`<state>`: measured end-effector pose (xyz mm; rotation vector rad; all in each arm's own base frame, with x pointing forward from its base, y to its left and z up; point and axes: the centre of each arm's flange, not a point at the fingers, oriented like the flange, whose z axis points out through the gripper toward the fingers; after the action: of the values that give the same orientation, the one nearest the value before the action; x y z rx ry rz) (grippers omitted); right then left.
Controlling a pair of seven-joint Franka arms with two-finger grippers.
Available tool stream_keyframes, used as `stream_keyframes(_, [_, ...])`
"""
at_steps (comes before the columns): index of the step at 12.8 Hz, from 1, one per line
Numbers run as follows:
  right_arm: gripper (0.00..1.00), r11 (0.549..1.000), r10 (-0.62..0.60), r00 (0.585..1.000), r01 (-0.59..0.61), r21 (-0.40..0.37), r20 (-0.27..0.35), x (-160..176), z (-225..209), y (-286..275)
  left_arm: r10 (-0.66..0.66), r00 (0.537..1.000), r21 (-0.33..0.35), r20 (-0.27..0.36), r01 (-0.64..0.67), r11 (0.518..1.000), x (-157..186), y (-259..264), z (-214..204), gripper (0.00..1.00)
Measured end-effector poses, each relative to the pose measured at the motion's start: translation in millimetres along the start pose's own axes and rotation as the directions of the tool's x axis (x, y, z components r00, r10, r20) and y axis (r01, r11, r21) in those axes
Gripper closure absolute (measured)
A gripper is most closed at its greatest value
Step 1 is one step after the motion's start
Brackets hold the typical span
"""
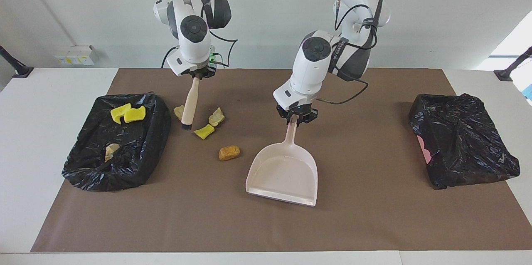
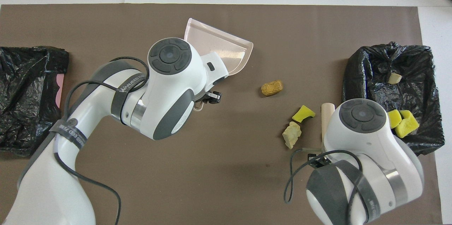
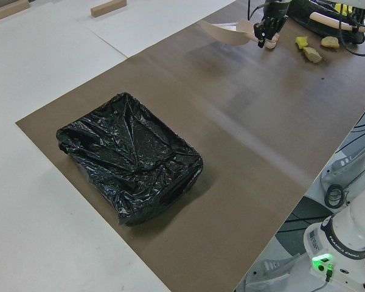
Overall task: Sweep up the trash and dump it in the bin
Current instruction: 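Pull the dustpan with the left gripper toward the foam chunks, then sweep the foam chunks into the dustpan with the right gripper's brush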
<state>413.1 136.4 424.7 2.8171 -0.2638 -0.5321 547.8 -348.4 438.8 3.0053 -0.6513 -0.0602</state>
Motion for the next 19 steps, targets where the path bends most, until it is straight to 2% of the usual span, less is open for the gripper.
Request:
stream_keyframes(2, [0.74, 0.997, 0.079, 0.997, -0.079, -0.014, 0.022, -13, 19, 8, 0.179, 0.984, 0.008, 0.022, -0.180, 0.984, -15, -47, -23, 0.67])
stream_keyframes(4, [0.74, 0.989, 0.146, 0.988, -0.145, -0.023, 0.049, -24, 40, 25, 0.366, 0.929, -0.004, 0.061, -0.366, 0.931, -40, -95, -44, 0.67])
stream_keyframes(5, [0.74, 0.986, 0.168, 0.984, -0.167, -0.027, 0.059, -31, 49, 32, 0.467, 0.880, -0.024, 0.084, -0.467, 0.884, -52, -112, -48, 0.67])
stream_keyframes(7, [0.74, 0.983, 0.183, 0.981, -0.182, -0.025, 0.063, -46, 67, 43, 0.658, 0.746, -0.067, 0.098, -0.655, 0.752, -66, -135, -46, 0.67])
stream_keyframes(8, [0.74, 0.983, 0.184, 0.981, -0.183, -0.016, 0.053, -52, 76, 45, 0.721, 0.685, -0.087, 0.101, -0.716, 0.693, -71, -141, -40, 0.67])
stream_keyframes(9, [0.74, 0.983, 0.183, 0.982, -0.183, -0.003, 0.037, -55, 85, 46, 0.753, 0.649, -0.106, 0.107, -0.745, 0.658, -78, -144, -31, 0.67])
stream_keyframes(14, [0.74, 0.984, 0.171, 0.984, -0.168, 0.065, -0.043, -32, 121, 26, 0.792, 0.593, -0.166, 0.146, -0.774, 0.611, -106, -122, 28, 0.67])
stream_keyframes(16, [0.74, 0.984, 0.164, 0.984, -0.158, 0.082, -0.066, -16, 124, 13, 0.787, 0.598, -0.188, 0.151, -0.764, 0.617, -113, -107, 47, 0.67])
stream_keyframes(19, [0.74, 0.986, 0.131, 0.987, -0.121, 0.111, -0.089, 1, 97, -19, 0.767, 0.629, -0.203, 0.128, -0.740, 0.641, -117, -100, 57, 0.67])
